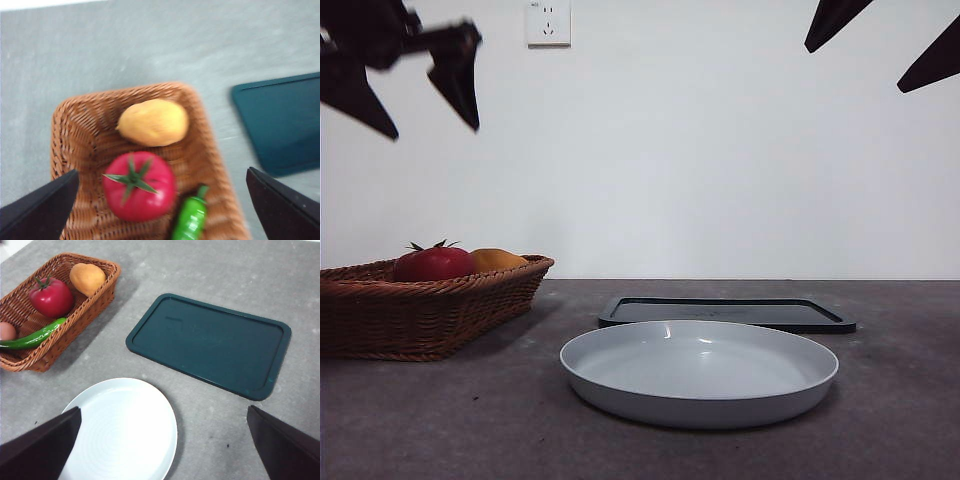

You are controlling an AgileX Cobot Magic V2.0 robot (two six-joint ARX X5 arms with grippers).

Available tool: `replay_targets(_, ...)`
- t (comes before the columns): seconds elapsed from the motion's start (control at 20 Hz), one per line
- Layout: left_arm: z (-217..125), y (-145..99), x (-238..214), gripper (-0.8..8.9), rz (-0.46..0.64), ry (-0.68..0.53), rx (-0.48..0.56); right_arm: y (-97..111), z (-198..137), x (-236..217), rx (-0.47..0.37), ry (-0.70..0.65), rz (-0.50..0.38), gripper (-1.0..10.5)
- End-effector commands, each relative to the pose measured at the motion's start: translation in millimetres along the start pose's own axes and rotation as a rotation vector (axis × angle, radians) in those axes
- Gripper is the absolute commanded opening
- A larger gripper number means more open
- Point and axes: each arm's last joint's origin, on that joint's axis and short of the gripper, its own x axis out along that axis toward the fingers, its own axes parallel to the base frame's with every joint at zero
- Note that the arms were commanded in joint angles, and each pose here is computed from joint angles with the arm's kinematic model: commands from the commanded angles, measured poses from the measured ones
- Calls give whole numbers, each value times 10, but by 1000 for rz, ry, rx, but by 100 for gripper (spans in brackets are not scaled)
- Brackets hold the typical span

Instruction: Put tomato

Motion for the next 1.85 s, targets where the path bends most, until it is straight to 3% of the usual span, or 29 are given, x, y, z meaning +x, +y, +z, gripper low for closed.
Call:
replay_targets(0.05,9,59,308,679,10,50,9,16,45,-13,-17,-18,3,644)
replay_targets(0.35,-162,220,945,651,33,118,-24,16,46,-14,-17,-19,3,644)
replay_targets(0.75,-384,237,1345,650,26,194,-41,16,45,-14,-17,-18,3,644)
replay_targets(0.8,-381,238,1345,639,28,191,-52,16,45,-14,-15,-18,4,644)
replay_targets(1.2,-439,236,1332,276,27,252,-59,16,45,-14,-13,-18,4,644)
replay_targets(1.55,-266,161,1093,277,22,433,-115,16,45,-14,-13,-19,4,644)
replay_targets(1.85,-103,-167,546,277,-6,448,-151,18,45,-14,-13,-17,10,644)
